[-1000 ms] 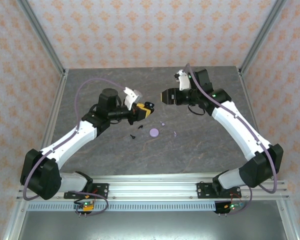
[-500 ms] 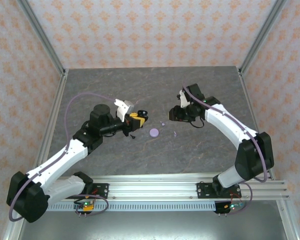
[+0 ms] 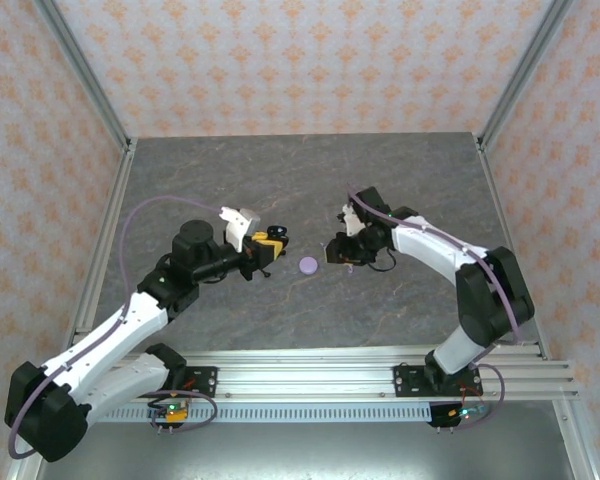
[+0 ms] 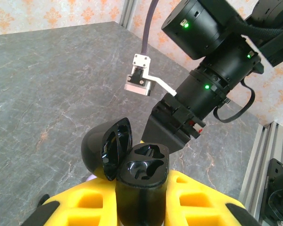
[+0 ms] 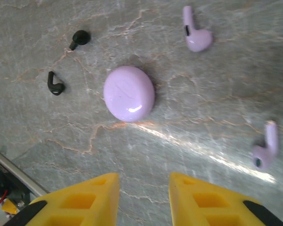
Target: Insert the wireless bluetooth earbuds into the charging case
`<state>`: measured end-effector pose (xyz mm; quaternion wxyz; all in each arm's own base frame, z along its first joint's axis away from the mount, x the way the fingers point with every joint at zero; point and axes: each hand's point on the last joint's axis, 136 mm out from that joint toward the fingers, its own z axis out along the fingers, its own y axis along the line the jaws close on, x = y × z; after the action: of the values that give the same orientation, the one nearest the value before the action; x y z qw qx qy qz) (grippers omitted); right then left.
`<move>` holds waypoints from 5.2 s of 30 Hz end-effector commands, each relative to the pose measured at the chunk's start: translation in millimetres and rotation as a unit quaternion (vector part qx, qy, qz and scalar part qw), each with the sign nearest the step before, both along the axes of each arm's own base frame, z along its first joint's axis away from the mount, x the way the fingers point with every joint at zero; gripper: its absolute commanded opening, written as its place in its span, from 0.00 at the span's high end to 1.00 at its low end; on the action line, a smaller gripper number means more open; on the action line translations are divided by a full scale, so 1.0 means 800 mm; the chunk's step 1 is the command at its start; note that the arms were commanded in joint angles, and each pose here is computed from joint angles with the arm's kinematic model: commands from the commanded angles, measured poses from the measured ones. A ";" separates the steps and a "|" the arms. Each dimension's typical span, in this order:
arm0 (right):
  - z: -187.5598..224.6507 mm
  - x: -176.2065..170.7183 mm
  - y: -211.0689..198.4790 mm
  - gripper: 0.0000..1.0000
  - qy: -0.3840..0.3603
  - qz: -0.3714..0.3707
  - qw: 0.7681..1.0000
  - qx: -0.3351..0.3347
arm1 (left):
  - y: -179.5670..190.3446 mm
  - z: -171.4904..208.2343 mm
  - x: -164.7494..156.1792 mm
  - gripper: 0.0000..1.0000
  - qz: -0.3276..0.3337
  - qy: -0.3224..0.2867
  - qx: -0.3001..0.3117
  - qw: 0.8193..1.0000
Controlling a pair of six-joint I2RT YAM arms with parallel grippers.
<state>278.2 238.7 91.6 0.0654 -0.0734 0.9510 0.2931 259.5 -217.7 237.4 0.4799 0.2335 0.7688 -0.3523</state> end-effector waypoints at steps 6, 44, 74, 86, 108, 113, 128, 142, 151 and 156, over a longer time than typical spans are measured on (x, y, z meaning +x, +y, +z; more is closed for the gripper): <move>-0.003 0.035 0.070 0.67 0.005 0.005 0.999 0.039 | 0.013 -0.003 -0.009 0.90 0.019 -0.006 0.014 1.000; -0.075 0.073 0.150 0.62 0.041 -0.028 0.991 -0.128 | 0.039 0.003 -0.029 0.90 0.044 -0.027 0.030 0.998; -0.039 0.103 0.131 0.85 0.004 -0.034 0.994 -0.102 | 0.046 0.005 -0.034 0.90 0.054 -0.025 0.027 0.998; -0.012 0.135 0.036 0.85 0.000 -0.110 0.991 -0.070 | 0.045 0.006 -0.031 0.89 0.059 -0.024 0.022 0.998; -0.069 0.136 -0.097 0.85 0.045 -0.137 0.976 -0.166 | 0.041 0.000 -0.022 0.89 0.063 -0.005 0.022 0.998; -0.079 0.142 -0.101 0.84 0.050 -0.131 0.973 -0.185 | 0.041 -0.003 -0.021 0.89 0.065 -0.002 0.023 0.998; -0.035 0.141 -0.104 0.56 0.017 -0.132 0.976 -0.174 | 0.040 -0.005 -0.018 0.89 0.065 0.000 0.027 0.998; -0.059 0.126 -0.131 0.90 0.030 -0.159 0.960 -0.228 | 0.038 -0.003 -0.017 0.89 0.062 0.000 0.026 0.998; -0.079 0.137 -0.123 0.93 0.045 -0.162 0.960 -0.224 | 0.038 -0.002 -0.015 0.89 0.063 0.000 0.027 0.998; -0.085 0.143 -0.119 0.93 0.046 -0.163 0.961 -0.219 | 0.038 -0.002 -0.016 0.89 0.064 0.001 0.028 0.998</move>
<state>383.6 142.2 22.2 0.0419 0.0765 0.9938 0.0685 244.3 -185.9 220.1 0.4768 0.1977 0.8027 -0.2986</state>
